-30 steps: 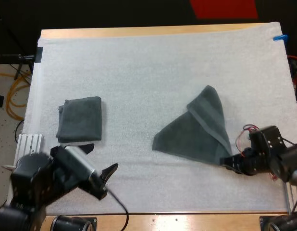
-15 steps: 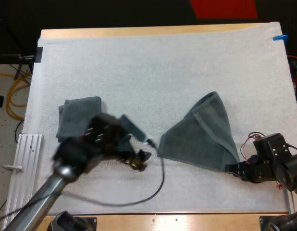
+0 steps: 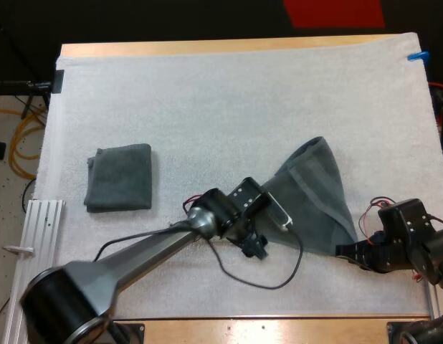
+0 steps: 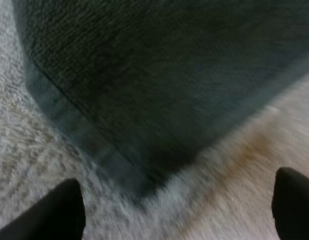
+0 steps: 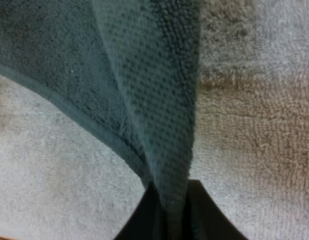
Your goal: Pick towel from pile fold and stack
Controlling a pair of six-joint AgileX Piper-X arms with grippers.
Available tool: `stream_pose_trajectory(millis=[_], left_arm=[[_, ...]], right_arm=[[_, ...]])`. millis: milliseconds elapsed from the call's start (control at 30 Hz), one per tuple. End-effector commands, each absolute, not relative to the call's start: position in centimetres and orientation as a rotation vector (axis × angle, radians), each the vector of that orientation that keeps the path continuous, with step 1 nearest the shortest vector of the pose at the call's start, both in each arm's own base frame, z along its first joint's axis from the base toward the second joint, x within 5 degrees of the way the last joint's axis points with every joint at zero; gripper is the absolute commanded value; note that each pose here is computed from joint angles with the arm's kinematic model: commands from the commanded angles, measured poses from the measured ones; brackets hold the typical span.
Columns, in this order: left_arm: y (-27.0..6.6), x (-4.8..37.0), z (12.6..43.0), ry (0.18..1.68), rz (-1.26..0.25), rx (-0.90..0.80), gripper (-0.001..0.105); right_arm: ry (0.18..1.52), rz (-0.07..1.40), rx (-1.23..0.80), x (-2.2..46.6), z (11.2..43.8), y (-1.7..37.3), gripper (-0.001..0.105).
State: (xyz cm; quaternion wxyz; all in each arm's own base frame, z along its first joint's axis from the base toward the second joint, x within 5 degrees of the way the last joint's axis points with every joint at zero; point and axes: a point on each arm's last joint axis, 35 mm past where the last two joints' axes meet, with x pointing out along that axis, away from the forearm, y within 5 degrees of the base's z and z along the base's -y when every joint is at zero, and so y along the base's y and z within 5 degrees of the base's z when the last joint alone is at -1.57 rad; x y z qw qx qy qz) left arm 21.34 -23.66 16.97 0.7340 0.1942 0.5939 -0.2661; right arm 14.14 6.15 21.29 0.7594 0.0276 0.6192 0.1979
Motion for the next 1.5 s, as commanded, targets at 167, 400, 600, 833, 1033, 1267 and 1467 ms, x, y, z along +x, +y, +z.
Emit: stream_pose_trajectory(millis=[167,400,600,833,1033,1267,1467], left_arm=[[-25.2,23.1,16.1,1.322,-0.521,0.433,0.07],[-25.7,23.2,15.2,1.385,-0.554,0.418,0.043],[-25.3,23.2,15.1,1.383,-0.501,0.466,0.04],[-25.3,23.3,14.1,1.4,-0.476,0.493,0.04],[-25.2,22.8,12.1,1.525,-0.509,0.486,0.04],[-25.0,22.6,12.0,1.545,-0.499,0.505,0.0],[-25.1,22.9,14.4,1.526,-0.492,0.538,0.0]], right_arm=[[1.359,0.423,0.055,13.9,21.4,6.0,0.0],[1.363,0.422,0.054,13.8,21.4,6.0,0.0],[1.362,0.425,0.051,13.8,21.4,6.0,0.0],[1.362,0.424,0.051,13.8,21.4,6.0,0.0],[1.362,0.424,0.051,13.8,21.4,6.0,0.0],[1.36,0.426,0.05,13.9,21.4,6.0,0.0],[1.294,0.468,0.014,14.4,22.0,6.2,0.0]])
